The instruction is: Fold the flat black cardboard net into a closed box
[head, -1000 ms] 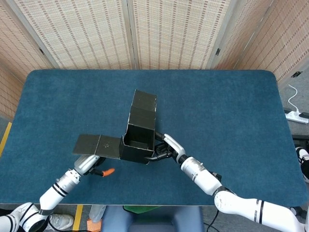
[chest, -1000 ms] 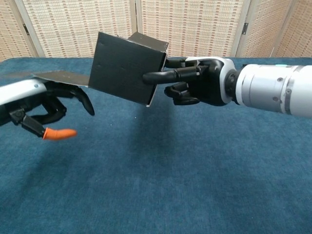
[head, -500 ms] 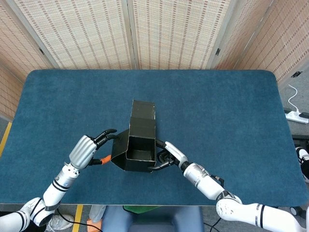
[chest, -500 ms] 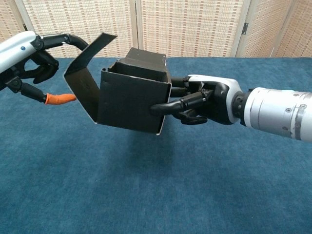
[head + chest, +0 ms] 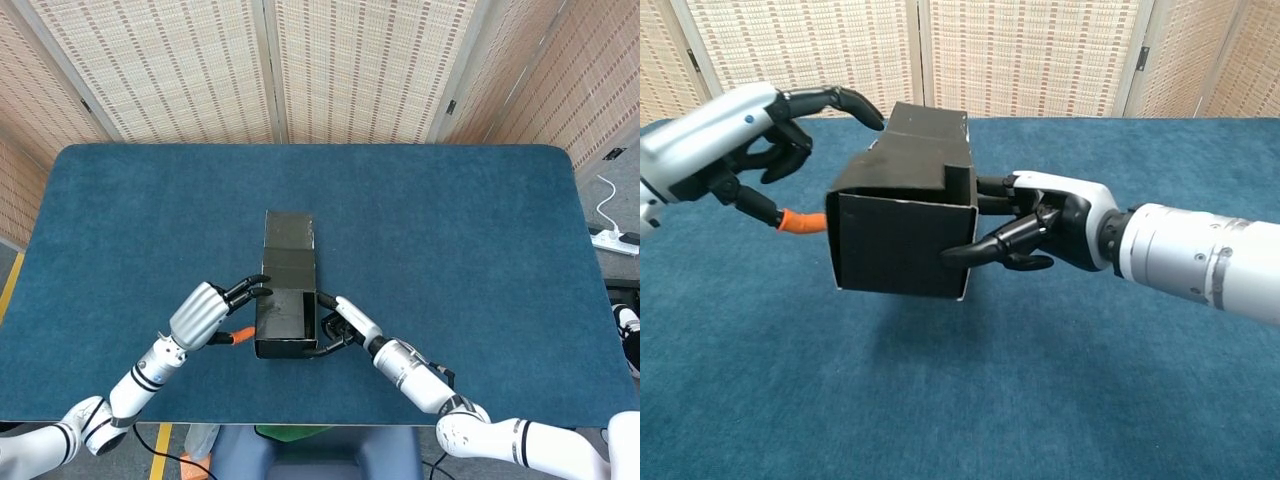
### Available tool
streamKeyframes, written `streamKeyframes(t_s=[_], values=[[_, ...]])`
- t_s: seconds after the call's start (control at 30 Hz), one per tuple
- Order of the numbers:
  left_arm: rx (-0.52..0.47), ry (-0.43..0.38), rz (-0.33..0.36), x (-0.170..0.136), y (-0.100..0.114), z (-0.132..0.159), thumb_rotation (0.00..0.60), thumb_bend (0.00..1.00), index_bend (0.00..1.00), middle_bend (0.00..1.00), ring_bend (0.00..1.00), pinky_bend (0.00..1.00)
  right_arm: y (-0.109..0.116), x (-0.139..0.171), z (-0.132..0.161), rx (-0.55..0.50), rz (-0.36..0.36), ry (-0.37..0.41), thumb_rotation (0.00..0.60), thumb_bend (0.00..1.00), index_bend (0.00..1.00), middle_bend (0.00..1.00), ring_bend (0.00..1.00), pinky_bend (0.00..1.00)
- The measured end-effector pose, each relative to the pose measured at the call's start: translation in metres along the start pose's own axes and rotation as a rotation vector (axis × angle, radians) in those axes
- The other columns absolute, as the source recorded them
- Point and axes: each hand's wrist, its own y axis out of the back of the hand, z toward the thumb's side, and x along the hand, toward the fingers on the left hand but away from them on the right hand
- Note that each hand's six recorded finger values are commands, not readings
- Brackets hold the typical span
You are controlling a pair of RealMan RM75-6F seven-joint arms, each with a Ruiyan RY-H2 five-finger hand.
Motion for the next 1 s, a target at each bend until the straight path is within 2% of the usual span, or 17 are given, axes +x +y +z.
streamKeyframes(t_s=[0.13,0.37,0.8,1.0], values=[[-0.016,-0.012,-0.01,0.006,-0.007,0.003,0.6,0.22,0.3,0.3,0.86,1.0,0.001,-0.003,-0.005,0.008,-0.008,-0.003,0.6,0.3,0.39,0.55,0.8,1.0],[0.044,-0.045,-0.059,0.012,-0.024,0.001,0.6,0.22,0.33,0.31,0.86,1.0,0.006,-0.009,-0.017,0.075,-0.029,-0.012,0.6,0.3,0.39,0.55,0.8,1.0],[0.156,-0.113,-0.143,0.011,-0.073,-0.004,0.6,0.22,0.38,0.35,0.86,1.0,0.009,-0.023,-0.049,0.162,-0.067,-0.035,0.6,0.3,0.39,0.55,0.8,1.0],[0.167,-0.124,-0.184,0.009,-0.093,-0.005,0.6,0.22,0.4,0.36,0.86,1.0,0.007,-0.029,-0.062,0.206,-0.084,-0.036,0.6,0.3,0.39,0.55,0.8,1.0]])
